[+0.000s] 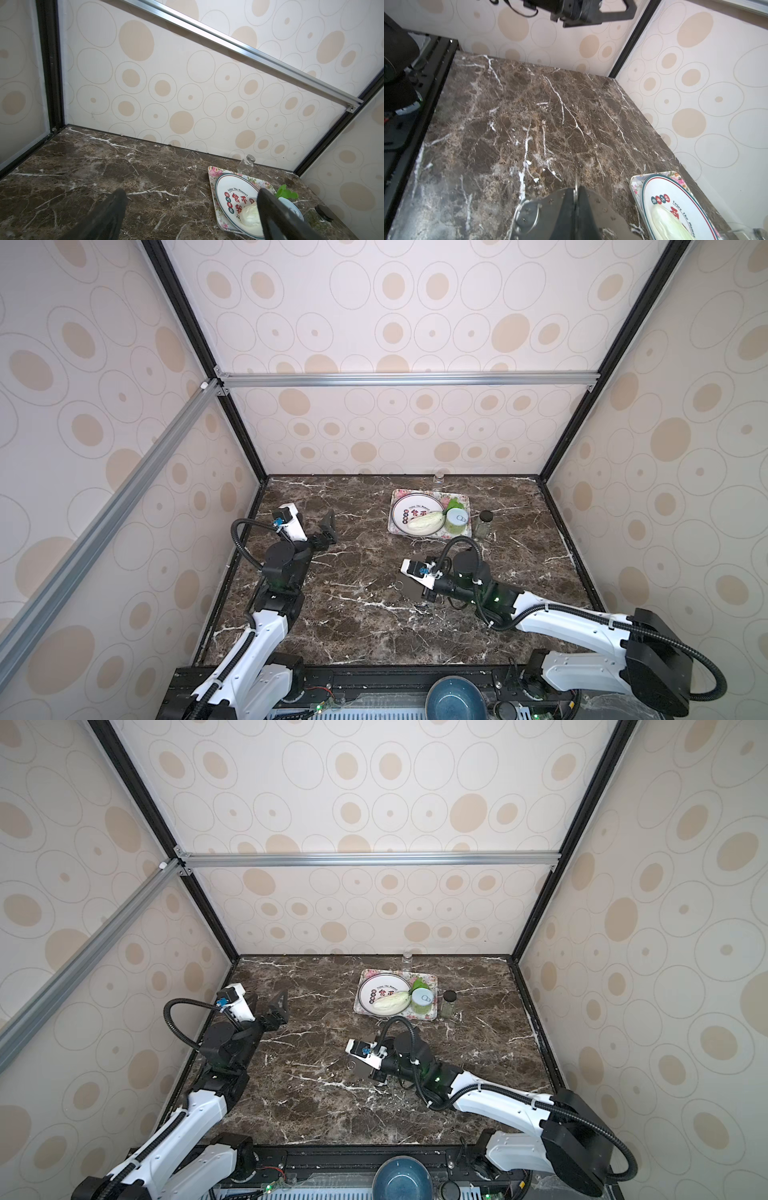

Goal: Attach keys to a key ring
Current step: Pick up the keyring from the center of the table.

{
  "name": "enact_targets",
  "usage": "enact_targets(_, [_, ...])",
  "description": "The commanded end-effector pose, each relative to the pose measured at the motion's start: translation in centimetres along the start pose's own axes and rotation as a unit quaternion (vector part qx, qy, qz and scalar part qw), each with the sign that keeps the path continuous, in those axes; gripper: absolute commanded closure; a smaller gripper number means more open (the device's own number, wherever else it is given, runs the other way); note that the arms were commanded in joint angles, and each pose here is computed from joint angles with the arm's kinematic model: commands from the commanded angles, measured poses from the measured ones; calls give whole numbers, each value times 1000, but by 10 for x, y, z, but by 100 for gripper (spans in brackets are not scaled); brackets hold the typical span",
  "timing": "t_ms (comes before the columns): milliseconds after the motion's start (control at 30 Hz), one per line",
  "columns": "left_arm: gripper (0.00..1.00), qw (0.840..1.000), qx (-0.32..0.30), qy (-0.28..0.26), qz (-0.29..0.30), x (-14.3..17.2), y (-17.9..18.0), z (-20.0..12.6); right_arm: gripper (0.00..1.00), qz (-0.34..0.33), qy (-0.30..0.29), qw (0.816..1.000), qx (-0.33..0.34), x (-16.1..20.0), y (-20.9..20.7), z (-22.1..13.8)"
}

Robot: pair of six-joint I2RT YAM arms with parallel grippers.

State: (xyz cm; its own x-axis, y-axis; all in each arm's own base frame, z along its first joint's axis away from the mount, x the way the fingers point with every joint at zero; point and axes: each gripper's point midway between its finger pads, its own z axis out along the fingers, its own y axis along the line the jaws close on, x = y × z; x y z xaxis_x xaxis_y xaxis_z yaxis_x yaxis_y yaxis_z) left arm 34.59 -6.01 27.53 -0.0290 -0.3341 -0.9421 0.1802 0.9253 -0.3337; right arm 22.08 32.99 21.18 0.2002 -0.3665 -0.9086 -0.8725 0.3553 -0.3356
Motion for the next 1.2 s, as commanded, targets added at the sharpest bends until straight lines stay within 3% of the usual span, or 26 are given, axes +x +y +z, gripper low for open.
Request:
enact_targets(0, [8, 996, 83, -21, 13, -15, -33, 1, 100, 58, -68, 996, 24, -28, -10, -13])
enact_targets(267, [8, 976, 207, -45, 43, -19, -90, -16, 100, 95, -165, 979, 70, -51, -21, -49])
enact_targets(400, [7, 963, 252, -59, 67, -19, -117, -29, 100, 122, -154, 975, 98, -46, -31, -54])
enact_targets(567, [2, 952, 279, -95, 83, -24, -134, -43, 100, 197, -172, 952, 161, -44, -61, -79])
enact_targets(633, [2, 938, 310, -118, 102, -24, -145, -53, 100, 215, -159, 947, 180, -45, -72, -90])
enact_targets(733, [6, 913, 343, -184, 123, -32, -154, -74, 100, 201, -136, 953, 183, -50, -79, -102])
enact_targets(800, [10, 915, 327, -205, 116, -38, -148, -76, 100, 172, -139, 960, 172, -51, -73, -105])
enact_targets(867, [10, 919, 322, -192, 123, -31, -147, -70, 100, 147, -157, 963, 162, -48, -65, -106])
enact_targets(967, [18, 890, 378, -175, 183, -8, -165, -75, 100, 130, -188, 962, 151, -41, -54, -107])
enact_targets(1167, [26, 879, 412, -121, 208, 20, -178, -64, 100, 128, -207, 964, 109, -36, -33, -113])
